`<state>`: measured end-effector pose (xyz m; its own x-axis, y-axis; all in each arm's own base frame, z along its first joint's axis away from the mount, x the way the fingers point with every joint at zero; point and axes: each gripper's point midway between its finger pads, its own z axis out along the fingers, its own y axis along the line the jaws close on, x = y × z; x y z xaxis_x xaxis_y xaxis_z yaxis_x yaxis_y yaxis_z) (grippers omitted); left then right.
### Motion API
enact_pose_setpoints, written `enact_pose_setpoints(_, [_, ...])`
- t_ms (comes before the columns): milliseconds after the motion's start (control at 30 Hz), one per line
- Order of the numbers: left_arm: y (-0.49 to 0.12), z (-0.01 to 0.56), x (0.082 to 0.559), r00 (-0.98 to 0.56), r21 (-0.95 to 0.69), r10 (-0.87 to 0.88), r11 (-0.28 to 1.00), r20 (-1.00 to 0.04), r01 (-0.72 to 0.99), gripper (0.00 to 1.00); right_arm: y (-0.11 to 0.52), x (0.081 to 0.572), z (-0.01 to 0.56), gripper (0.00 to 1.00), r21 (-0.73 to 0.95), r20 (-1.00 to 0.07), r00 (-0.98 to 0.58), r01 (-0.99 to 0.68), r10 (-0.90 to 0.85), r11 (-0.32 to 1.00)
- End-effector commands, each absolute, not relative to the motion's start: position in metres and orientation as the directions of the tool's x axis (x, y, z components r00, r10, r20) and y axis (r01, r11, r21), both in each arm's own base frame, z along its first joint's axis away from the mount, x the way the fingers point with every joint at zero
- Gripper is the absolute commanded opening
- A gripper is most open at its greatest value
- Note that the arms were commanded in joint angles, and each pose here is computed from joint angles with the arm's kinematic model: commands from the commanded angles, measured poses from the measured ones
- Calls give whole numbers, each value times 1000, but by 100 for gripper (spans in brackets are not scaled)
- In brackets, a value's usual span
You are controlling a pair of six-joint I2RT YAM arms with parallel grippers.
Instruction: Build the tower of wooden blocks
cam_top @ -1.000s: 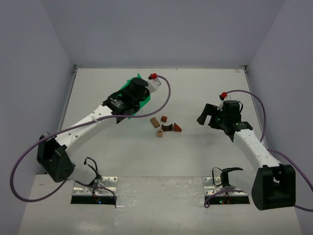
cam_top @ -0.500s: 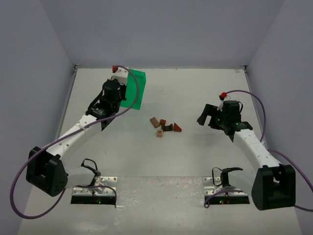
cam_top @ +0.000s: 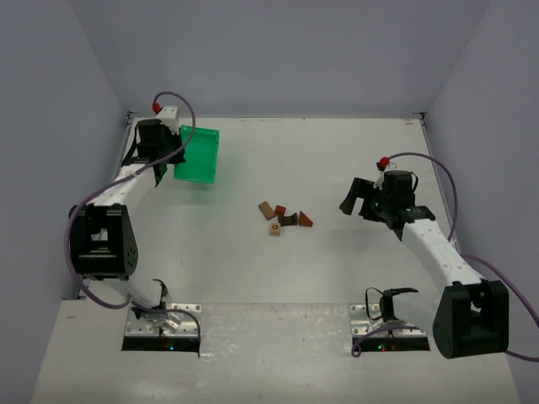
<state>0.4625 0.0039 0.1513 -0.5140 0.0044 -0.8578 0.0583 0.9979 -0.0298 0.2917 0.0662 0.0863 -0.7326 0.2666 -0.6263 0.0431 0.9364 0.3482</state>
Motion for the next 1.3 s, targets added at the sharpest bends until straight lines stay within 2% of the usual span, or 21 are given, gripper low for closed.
enact_pose_setpoints(0, [-9,156,477,-522,-68,15,988,-853,140,3,62,305,102,99,325,-665,-704,25,248,945])
enact_pose_setpoints(400, [20,101,491,-658,-65,-46,998,-752,5,13,64,304,100,99,324,-653,-719,18,237,946])
enact_pose_setpoints(533, [25,100,493,-661,-59,-57,998,-748,-20,39,63,303,101,99,318,-656,-719,15,231,948])
enact_pose_setpoints(600, [36,106,494,-649,-29,-77,996,-757,-85,80,64,303,101,99,321,-657,-718,9,230,947])
enact_pose_setpoints(667, [42,123,491,-635,-21,-101,991,-766,-132,100,66,303,104,99,322,-664,-716,-13,216,947])
enact_pose_setpoints(767, [38,149,488,-597,-45,-109,992,-795,-121,100,73,303,109,99,333,-685,-704,-76,186,940])
enact_pose_setpoints(867, [20,218,468,-477,-165,-199,980,-856,-112,100,86,298,118,99,340,-735,-666,-200,127,919])
enact_pose_setpoints(1000, [-18,265,422,-336,-359,-368,929,-867,-91,100,121,292,140,99,296,-815,-579,-403,10,866])
enact_pose_setpoints(1133, [-89,262,375,-316,-377,-345,925,-884,48,100,153,286,142,99,192,-808,-578,-445,-117,874])
enact_pose_setpoints(1233, [-89,225,344,-325,-355,-334,935,-885,5,100,172,280,127,99,185,-778,-615,-416,-126,890])
enact_pose_setpoints(1267, [-81,231,338,-280,-382,-373,924,-884,-25,100,169,284,124,99,159,-778,-619,-356,-105,921])
